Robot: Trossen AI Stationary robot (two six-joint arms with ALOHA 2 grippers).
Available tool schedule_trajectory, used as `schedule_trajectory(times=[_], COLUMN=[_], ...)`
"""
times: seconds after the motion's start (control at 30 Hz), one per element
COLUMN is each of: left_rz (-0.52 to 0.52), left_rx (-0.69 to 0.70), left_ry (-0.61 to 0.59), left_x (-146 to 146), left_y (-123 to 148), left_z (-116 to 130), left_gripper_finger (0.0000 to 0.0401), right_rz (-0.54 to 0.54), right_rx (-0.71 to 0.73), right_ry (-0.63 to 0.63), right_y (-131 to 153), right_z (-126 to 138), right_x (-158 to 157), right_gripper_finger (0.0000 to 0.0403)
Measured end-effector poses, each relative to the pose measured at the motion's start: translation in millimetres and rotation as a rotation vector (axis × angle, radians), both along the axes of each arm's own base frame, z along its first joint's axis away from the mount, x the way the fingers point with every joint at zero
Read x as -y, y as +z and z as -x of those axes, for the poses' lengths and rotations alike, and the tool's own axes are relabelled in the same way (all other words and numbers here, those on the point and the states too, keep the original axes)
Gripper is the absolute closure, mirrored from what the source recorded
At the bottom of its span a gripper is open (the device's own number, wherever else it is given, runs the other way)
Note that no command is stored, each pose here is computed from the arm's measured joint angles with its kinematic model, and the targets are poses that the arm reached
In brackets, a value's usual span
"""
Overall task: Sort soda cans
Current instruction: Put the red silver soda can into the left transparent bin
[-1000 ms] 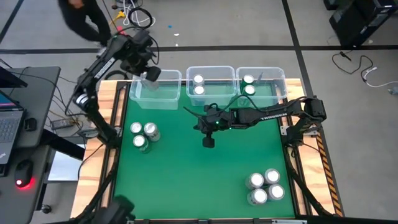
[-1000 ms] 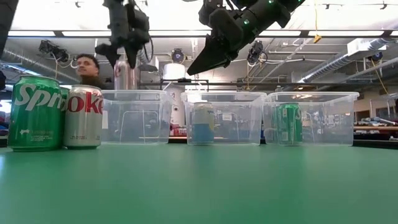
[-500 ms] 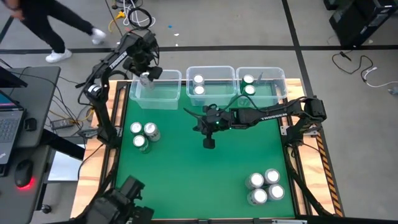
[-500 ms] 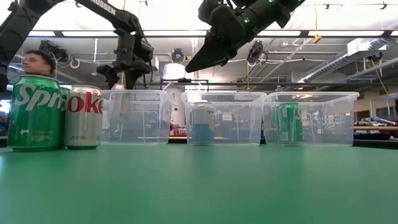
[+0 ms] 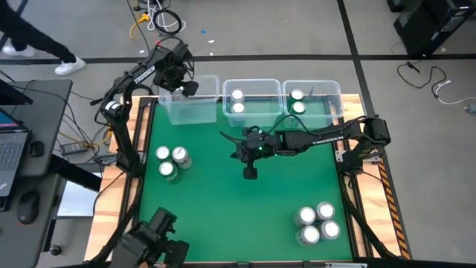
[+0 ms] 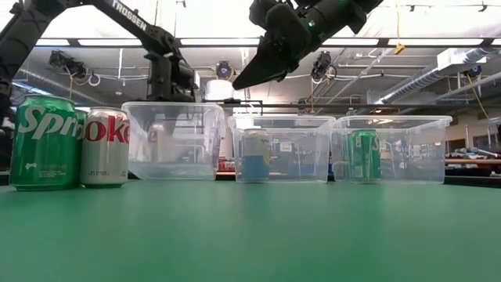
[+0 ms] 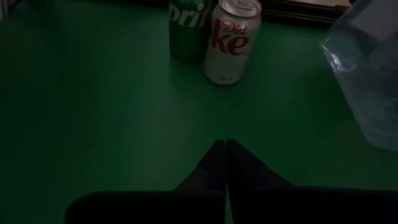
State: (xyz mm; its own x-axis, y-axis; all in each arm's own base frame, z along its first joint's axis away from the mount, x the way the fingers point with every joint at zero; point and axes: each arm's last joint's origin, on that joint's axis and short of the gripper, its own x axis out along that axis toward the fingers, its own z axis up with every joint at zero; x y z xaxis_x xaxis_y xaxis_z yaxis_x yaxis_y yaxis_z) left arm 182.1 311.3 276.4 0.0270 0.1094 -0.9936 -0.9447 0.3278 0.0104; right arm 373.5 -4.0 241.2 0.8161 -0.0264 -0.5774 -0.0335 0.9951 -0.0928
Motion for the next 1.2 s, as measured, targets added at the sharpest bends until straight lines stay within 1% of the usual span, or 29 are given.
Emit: schedule_trajectory(times=[0.23, 0.37, 0.63, 0.67, 0.77, 0.83, 0.9, 1.07, 1.13, 1.2], left_rz=[0.04, 0.04, 0.025, 0.021, 0.009, -0.006, -0.011, -0.012, -0.007, -0.025], left_rx=[-0.026, -0.027, -0.04, -0.044, -0.068, -0.096, -0.128, -0.156, -0.16, -0.156], left_ry=[-0.009, -0.024, -0.06, -0.062, -0.085, -0.086, -0.085, -0.103, -0.112, -0.129], left_x=[3.8, 5.3, 3.5, 3.2, 2.3, 1.7, 2.8, 5.5, 5.7, 5.1], left_y=[-24.7, -29.0, -26.8, -26.4, -25.9, -25.4, -24.1, -18.6, -13.5, -5.5], left_z=[2.3, 3.2, 2.5, 2.3, 2.5, 3.4, 5.1, 7.6, 7.7, 5.6], left_gripper_finger=[0.0111, 0.0111, 0.0111, 0.0105, 0.0046, 0.0019, 0.0024, 0.0067, 0.0076, 0.008], right_rz=[0.0, 0.0, 0.0, 0.0, 0.0, 0.0, 0.0, 0.0, 0.0, 0.0], right_rx=[0.013, 0.018, 0.025, 0.025, 0.025, 0.025, 0.025, 0.025, 0.026, 0.033], right_ry=[0.009, 0.009, 0.008, 0.008, 0.008, 0.008, 0.008, 0.008, 0.008, 0.008], right_y=[1.0, 1.4, 2.0, 2.0, 2.0, 2.0, 2.0, 2.0, 2.1, 2.6], right_z=[-0.7, -1.0, -1.4, -1.4, -1.4, -1.4, -1.4, -1.4, -1.5, -1.8], right_x=[-3.4, -3.4, -3.4, -3.4, -3.4, -3.3, -3.3, -3.3, -3.3, -3.3], right_gripper_finger=[0.0403, 0.0403, 0.0403, 0.0403, 0.0403, 0.0403, 0.0403, 0.0403, 0.0403, 0.0403])
